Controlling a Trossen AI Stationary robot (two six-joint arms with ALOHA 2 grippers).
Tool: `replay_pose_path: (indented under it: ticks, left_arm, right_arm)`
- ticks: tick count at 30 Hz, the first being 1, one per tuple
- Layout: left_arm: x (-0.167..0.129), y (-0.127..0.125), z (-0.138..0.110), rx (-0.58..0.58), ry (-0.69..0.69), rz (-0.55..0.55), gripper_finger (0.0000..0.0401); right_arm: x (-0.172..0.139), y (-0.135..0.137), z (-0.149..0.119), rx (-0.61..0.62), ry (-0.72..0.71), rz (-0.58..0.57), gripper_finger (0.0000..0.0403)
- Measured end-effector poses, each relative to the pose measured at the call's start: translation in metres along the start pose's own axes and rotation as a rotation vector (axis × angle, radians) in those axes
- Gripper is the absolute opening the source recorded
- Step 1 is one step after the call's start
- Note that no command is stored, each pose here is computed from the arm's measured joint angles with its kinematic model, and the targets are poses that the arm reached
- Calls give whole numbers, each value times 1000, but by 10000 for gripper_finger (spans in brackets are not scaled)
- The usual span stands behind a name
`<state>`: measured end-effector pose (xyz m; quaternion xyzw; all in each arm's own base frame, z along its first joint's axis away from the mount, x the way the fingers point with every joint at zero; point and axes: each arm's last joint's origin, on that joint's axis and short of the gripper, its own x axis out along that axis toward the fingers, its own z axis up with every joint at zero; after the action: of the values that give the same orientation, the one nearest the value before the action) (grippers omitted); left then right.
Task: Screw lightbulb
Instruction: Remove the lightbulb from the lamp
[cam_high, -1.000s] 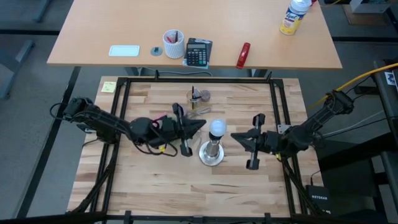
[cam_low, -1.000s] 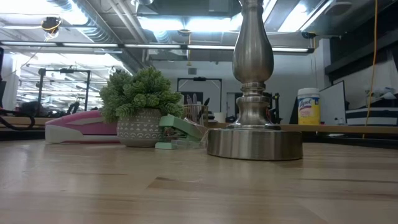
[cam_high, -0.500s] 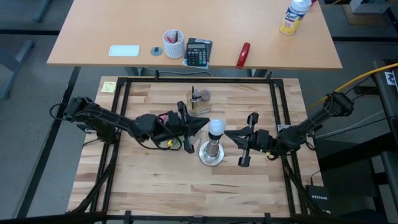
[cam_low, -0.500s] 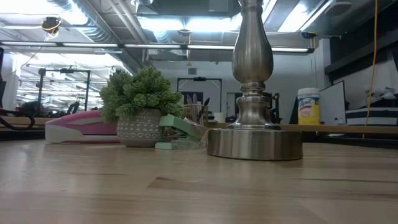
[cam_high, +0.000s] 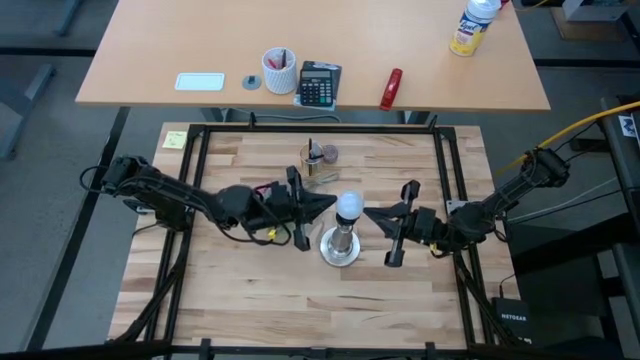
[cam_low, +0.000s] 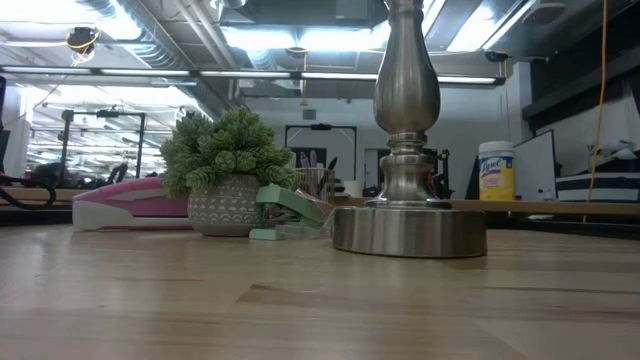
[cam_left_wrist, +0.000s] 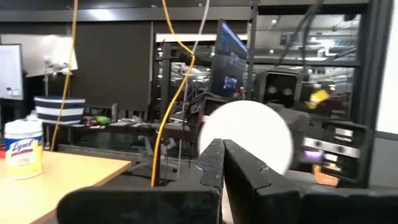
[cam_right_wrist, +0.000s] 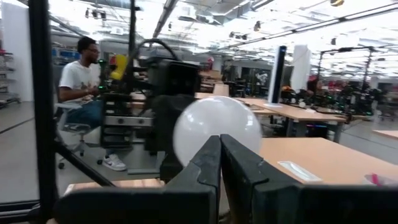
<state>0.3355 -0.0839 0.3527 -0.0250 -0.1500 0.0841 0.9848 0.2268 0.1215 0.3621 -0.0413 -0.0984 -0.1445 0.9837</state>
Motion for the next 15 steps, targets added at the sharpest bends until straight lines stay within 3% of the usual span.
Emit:
replay_pose_path:
  ticks: [6, 15]
  left_arm:
    - [-4, -9, 0, 7, 5, -60, 1]
    - [-6, -14, 0, 7, 8, -60, 1]
  right_arm:
    - [1, -2, 0, -4, 9, -40, 17]
    - [7, -9, -3, -20, 19, -88, 17]
